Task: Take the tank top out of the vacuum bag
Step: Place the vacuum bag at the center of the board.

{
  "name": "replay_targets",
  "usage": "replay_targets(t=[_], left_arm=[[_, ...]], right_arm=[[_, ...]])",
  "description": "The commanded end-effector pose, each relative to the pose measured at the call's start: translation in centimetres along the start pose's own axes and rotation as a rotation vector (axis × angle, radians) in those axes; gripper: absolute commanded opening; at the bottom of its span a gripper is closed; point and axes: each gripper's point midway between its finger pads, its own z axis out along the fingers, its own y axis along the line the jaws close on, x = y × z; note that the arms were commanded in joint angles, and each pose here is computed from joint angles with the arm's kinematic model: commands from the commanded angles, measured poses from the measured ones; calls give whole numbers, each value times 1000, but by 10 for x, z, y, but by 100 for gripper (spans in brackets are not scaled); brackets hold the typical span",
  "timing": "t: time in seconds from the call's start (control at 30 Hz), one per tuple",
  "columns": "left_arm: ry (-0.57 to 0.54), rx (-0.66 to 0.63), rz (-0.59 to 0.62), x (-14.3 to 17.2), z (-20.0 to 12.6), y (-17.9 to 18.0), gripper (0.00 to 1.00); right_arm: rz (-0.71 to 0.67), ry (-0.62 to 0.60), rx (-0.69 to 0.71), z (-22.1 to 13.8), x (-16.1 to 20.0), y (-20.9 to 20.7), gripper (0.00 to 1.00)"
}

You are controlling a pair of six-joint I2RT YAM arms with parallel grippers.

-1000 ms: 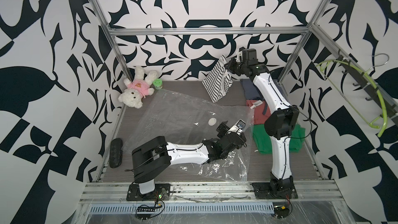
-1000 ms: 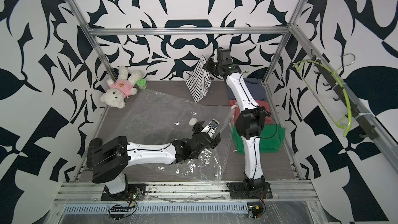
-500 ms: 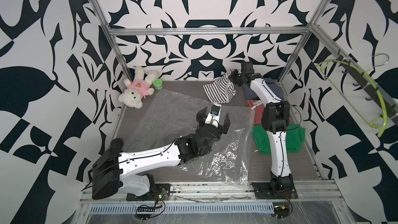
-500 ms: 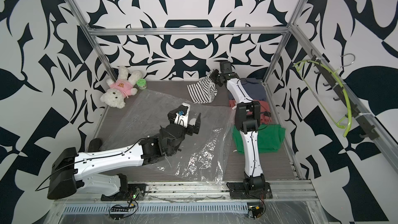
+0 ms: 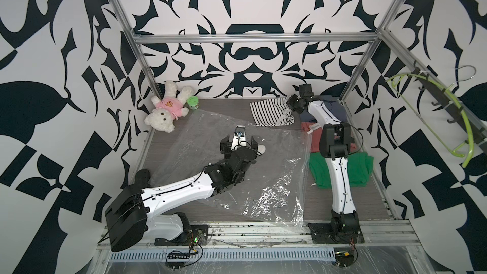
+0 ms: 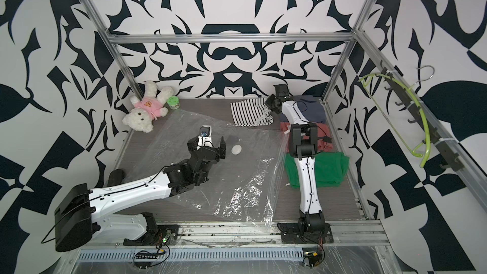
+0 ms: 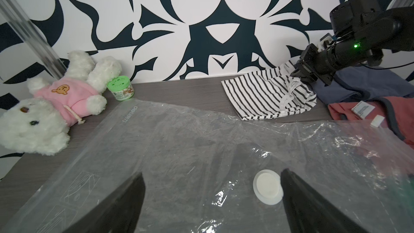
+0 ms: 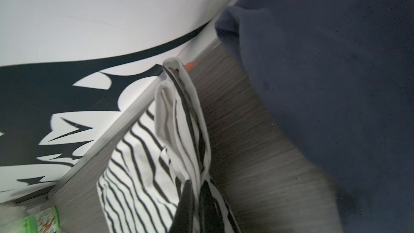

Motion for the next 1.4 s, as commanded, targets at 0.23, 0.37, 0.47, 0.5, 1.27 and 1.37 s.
replay_targets(t=[0.23, 0.37, 0.47, 0.5, 1.27, 1.37], left_arm=[[39, -54, 5, 10, 11, 4, 99], [46, -54, 9, 12, 14, 3, 99], [48, -57, 10, 13, 15, 3, 99], [50, -58, 11, 14, 16, 3, 99], [71, -70, 9, 19, 19, 5, 99], [71, -78, 10, 21, 19, 8, 99]], right_arm=[[7, -95, 66, -30, -45, -18, 0], [-16, -107, 82, -37, -51, -20, 0], [-17, -108, 89, -40, -50, -21, 0], [-14, -101, 73, -39, -48, -18, 0], [83, -19, -22, -15, -18, 11, 0], [14, -48, -14, -32, -33, 12, 0]])
